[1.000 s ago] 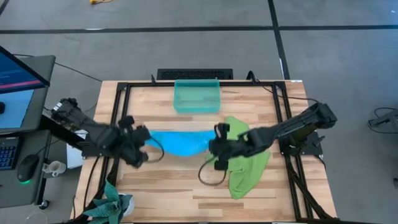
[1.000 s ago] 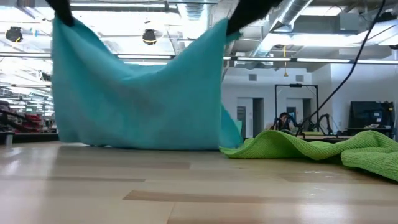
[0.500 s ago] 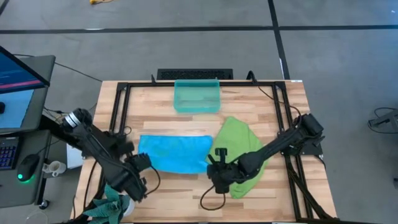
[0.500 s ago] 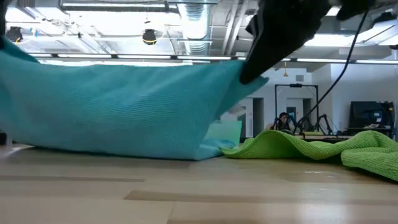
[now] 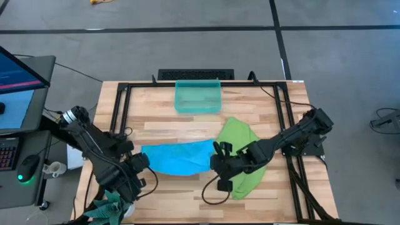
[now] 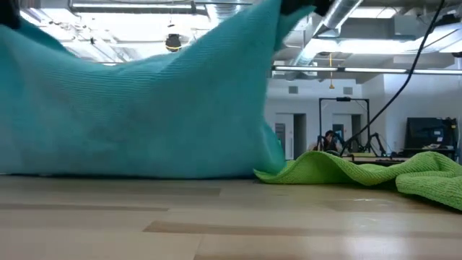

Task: Roll microfiber towels into tight, uniform cylinder then place into a basket
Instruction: Fold the blue microfiber cloth

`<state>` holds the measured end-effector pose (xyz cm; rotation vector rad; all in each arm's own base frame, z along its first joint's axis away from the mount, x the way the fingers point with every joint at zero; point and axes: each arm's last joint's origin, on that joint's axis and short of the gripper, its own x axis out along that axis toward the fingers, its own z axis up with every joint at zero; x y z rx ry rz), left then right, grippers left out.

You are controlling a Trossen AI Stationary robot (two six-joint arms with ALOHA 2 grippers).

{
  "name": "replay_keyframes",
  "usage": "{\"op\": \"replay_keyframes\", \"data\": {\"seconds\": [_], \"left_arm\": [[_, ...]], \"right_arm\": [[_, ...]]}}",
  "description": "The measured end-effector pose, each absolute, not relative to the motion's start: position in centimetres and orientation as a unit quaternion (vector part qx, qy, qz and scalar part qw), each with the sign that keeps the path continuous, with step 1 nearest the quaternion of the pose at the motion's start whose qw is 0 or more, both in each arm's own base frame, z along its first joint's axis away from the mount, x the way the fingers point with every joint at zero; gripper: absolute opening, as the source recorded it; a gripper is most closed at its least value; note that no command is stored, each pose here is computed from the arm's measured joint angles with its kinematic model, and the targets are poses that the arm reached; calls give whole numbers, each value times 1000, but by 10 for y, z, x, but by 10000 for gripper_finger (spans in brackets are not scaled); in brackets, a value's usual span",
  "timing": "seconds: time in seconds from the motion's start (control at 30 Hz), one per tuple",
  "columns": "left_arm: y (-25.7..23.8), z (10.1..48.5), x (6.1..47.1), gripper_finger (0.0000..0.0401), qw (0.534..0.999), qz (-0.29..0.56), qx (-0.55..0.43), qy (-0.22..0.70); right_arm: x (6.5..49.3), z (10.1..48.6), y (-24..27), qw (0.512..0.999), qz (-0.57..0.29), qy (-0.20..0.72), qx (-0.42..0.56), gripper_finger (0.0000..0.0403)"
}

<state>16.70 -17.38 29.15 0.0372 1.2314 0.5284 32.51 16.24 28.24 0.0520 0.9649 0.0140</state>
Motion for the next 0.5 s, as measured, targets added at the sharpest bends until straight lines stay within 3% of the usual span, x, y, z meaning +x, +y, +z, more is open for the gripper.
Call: {"op": "replay_keyframes", "data": {"seconds": [0.27,0.5], "left_arm": [[-179,293,160,0,787,254,-12,562],[-190,289,151,0,795,261,-24,547]], "right_arm": [[312,266,173,846,-40,524,89,10],[308,259,186,838,-17,535,105,11]]}}
